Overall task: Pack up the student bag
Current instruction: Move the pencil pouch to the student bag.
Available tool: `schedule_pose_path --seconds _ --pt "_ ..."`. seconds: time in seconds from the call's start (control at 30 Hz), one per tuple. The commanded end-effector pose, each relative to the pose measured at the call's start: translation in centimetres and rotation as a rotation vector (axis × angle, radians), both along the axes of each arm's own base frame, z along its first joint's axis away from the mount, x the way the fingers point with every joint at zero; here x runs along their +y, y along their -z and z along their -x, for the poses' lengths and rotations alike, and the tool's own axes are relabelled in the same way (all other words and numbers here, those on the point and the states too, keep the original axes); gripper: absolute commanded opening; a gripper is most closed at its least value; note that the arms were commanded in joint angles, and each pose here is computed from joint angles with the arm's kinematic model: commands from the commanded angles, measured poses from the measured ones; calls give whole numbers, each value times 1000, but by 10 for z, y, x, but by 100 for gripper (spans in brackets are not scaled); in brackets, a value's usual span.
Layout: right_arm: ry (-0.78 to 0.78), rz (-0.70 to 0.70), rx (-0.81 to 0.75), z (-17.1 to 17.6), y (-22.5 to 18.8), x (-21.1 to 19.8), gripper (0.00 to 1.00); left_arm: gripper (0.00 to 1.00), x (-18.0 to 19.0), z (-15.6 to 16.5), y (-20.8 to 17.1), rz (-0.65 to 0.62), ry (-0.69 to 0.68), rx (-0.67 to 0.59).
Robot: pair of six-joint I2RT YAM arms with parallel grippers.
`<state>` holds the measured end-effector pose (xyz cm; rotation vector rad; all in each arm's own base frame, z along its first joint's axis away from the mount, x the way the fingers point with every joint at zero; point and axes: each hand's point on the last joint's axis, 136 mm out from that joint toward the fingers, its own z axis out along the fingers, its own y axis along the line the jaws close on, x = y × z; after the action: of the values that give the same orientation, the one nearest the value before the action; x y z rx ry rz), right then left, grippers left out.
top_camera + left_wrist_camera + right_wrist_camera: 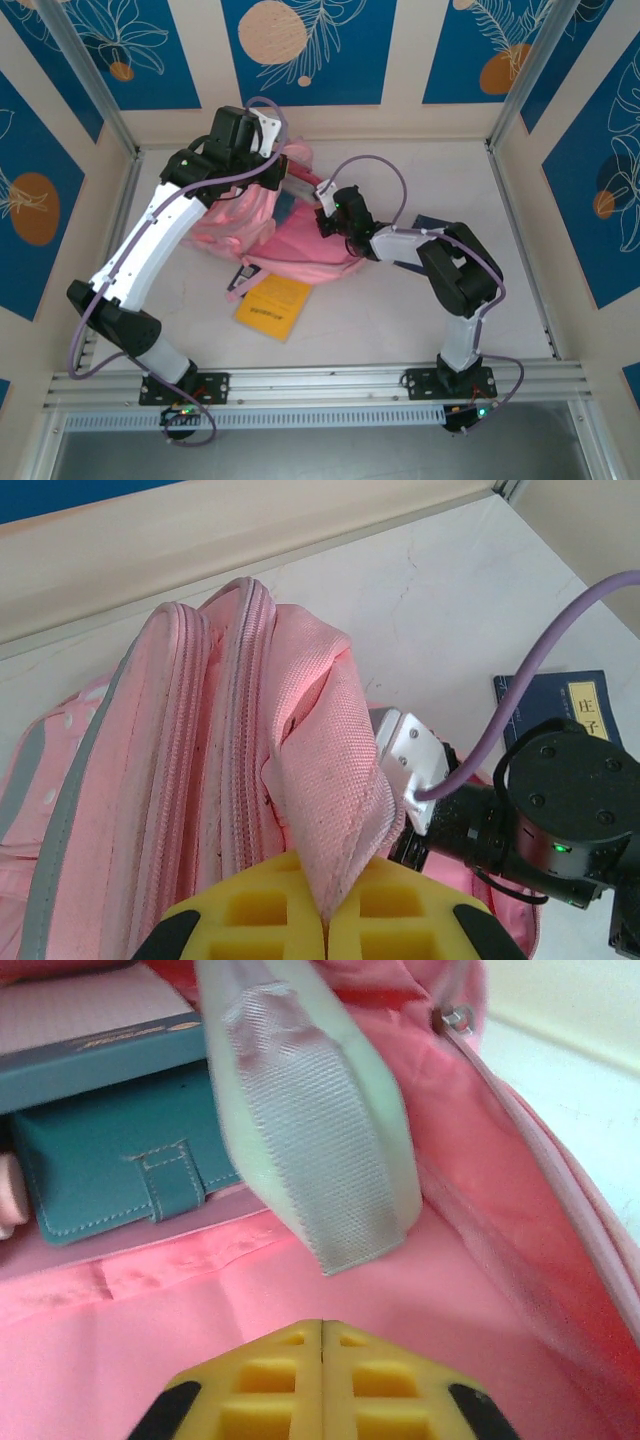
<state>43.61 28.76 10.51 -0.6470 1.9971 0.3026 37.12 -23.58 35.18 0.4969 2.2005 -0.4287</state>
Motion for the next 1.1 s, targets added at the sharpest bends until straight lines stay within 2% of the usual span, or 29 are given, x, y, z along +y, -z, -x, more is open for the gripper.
schedule_pose_path --seconds 0.0,0.17,0.4,0.6,0.7,0.87,0.97,1.07 --pt "58 -75 56 -10 3 -5 0 0 -9 -5 -51 119 24 -124" --pt "103 -77 70 -34 4 -2 0 0 -12 -3 -49 127 39 -113" --pt "55 -99 84 -61 -6 44 0 0 -16 -4 -48 141 54 -102" --pt "20 -108 135 -79 2 75 0 0 -20 -6 -43 149 62 -86" --pt "5 -117 138 -74 0 78 4 0 -17 -10 -37 132 43 -83" --pt "30 -115 94 -53 -23 57 14 0 -5 -25 -21 99 -35 -63" --pt "66 -128 78 -36 -41 35 26 0 -1 -34 -8 75 -83 -38" --pt "137 -134 63 -15 -59 8 37 0 -11 -39 9 88 -72 20"
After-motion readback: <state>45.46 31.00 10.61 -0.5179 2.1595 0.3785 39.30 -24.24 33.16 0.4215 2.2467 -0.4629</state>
